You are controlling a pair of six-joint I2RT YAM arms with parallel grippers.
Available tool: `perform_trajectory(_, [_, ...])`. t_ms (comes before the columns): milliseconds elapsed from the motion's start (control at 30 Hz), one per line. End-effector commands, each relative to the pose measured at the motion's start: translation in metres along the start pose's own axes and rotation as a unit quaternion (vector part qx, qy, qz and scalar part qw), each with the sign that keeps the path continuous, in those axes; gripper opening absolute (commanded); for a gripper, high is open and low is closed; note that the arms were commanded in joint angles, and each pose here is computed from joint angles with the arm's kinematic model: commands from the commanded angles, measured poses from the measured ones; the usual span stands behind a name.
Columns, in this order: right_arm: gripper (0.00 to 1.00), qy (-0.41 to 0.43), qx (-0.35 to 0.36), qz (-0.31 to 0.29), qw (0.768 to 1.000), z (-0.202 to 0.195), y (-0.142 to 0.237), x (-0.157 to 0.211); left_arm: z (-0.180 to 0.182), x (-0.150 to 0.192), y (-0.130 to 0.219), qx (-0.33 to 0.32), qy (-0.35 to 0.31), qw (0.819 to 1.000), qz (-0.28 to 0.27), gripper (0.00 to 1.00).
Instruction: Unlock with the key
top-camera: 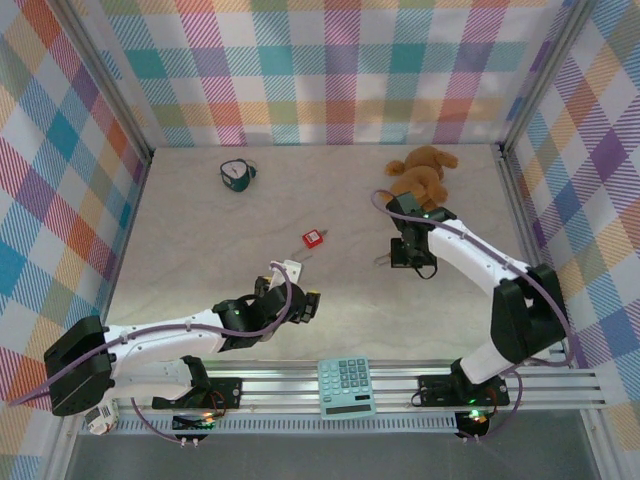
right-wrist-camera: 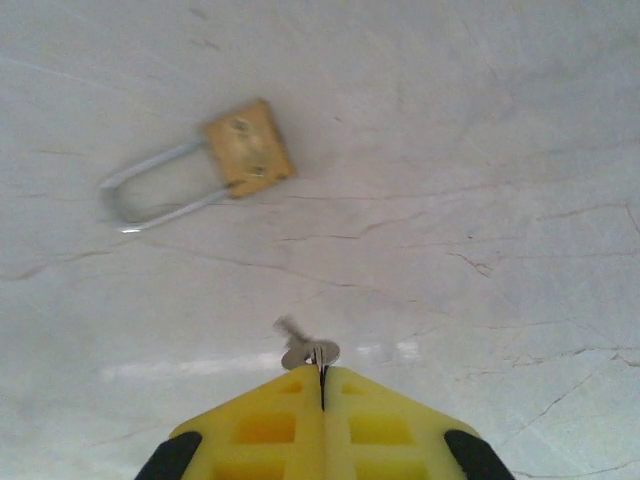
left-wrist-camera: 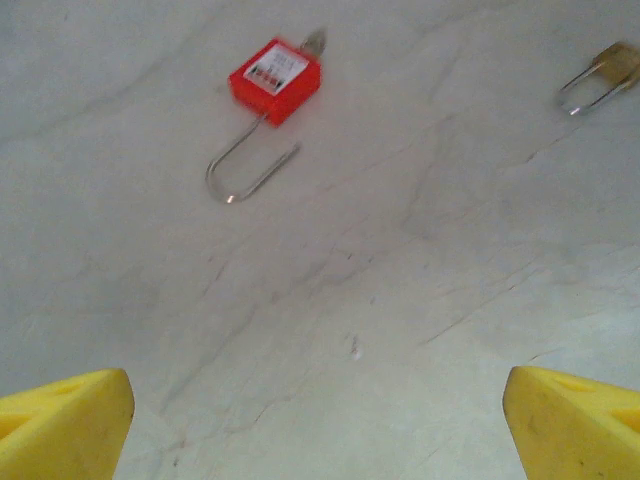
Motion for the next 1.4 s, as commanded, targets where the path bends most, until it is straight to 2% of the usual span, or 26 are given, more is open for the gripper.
perform_trajectory(0, [0.02,0.022,-0.03,-0.011,0.999,0.012,0.032,0.003,-0.016,-0.022,0.007,0.075,-0.001,0.995,-0.073,0.95])
perform_trajectory(100, [0.02,0.038,-0.052,-0.035,0.997,0.026,0.057,0.003,-0.027,-0.025,0.014,0.154,-0.029,0.977,-0.146,0.92])
perform_trajectory(167, [0.02,0.049,-0.074,-0.054,0.995,0.035,0.075,0.003,-0.029,-0.027,0.019,0.205,-0.044,0.953,-0.22,0.91])
perform_trajectory(233, [0.02,0.056,-0.095,-0.072,0.991,0.042,0.091,0.003,-0.032,-0.024,0.023,0.242,-0.081,0.928,-0.272,0.93])
perform_trajectory(367, [0.02,0.064,-0.148,-0.103,0.981,0.055,0.118,0.003,-0.049,-0.016,0.012,0.257,-0.216,0.899,-0.28,0.94])
perform_trajectory(467, [0.02,0.072,-0.182,-0.117,0.974,0.062,0.133,0.004,-0.058,-0.022,0.006,0.249,-0.243,0.885,-0.308,0.91])
perform_trajectory(667, [0.02,0.083,-0.238,-0.135,0.958,0.07,0.153,0.012,-0.072,-0.044,0.002,0.275,-0.222,0.874,-0.333,0.76])
perform_trajectory(833, [0.02,0.084,-0.259,-0.141,0.952,0.072,0.159,0.019,-0.079,-0.05,-0.005,0.287,-0.206,0.873,-0.336,0.66])
perform_trajectory(1000, [0.02,0.083,-0.274,-0.146,0.947,0.073,0.164,0.024,-0.083,-0.051,-0.009,0.299,-0.196,0.874,-0.33,0.62])
perform_trajectory(1367, [0.02,0.081,-0.293,-0.147,0.941,0.075,0.165,0.029,-0.085,-0.055,-0.009,0.306,-0.175,0.871,-0.341,0.46])
Point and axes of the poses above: each hand's point on the last joint's axis, 136 mm out from that joint toward the fingers, its own y axis back along the fingers, its own z axis along the line the jaws close on, x = y × z, the point moved 9 cm from there along y, back along the fingers, and after that the axes turned 11 degrees about y, right-handed, at the moved point
